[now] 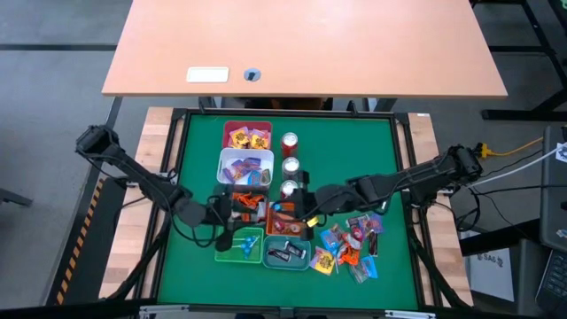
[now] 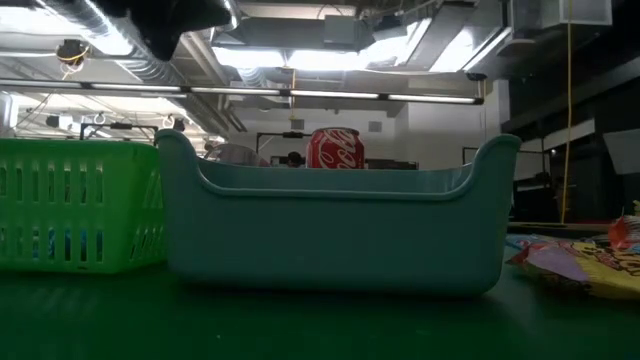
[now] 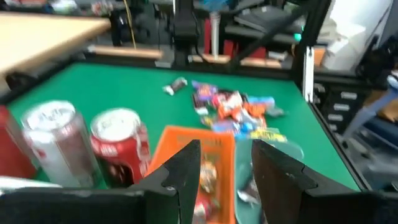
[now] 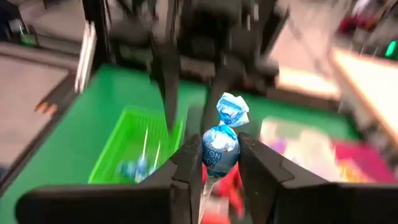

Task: Sort candy
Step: Put the blue candy into the green bin

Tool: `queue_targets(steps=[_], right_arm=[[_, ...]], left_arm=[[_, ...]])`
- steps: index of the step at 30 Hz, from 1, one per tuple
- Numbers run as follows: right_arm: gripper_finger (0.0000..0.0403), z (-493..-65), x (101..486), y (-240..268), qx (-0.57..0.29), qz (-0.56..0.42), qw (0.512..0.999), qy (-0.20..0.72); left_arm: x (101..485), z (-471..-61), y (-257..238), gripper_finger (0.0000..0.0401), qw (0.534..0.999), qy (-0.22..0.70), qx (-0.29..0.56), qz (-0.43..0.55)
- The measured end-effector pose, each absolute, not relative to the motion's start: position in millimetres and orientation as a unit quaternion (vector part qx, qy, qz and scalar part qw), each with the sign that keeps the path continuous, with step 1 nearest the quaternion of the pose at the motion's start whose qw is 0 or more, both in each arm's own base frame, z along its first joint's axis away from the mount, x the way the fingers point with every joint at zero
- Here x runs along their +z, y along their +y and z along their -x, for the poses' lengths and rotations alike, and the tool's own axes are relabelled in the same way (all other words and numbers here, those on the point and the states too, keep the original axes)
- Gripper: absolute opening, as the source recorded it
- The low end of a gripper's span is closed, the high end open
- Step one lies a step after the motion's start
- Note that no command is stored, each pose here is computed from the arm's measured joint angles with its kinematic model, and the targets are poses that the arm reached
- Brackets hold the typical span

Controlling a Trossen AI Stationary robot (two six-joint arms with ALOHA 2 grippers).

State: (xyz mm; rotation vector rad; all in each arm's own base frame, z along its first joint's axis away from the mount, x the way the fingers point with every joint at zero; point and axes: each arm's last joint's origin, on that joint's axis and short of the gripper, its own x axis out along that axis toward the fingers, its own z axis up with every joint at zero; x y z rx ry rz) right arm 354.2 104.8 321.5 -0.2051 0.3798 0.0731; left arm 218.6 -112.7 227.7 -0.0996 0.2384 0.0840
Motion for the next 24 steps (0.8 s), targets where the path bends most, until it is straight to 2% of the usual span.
queue_targets(steps=[9,17,24], right_arm=[[0.0087,-360,342,107,0.039,0.155,0.984,0.081],[0.0088,-362,349,103,0.031,0.183,0.982,0.044],[0.0088,-374,348,87,0.032,0.176,0.984,0.011]], left_arm=[[247,-231,-94,0.0132,0.997,0.032,0.068,0.024],[264,-238,-81,0.0132,0.998,-0.048,0.03,0.01],[267,-241,-74,0.0132,0.998,-0.063,0.017,0.012]])
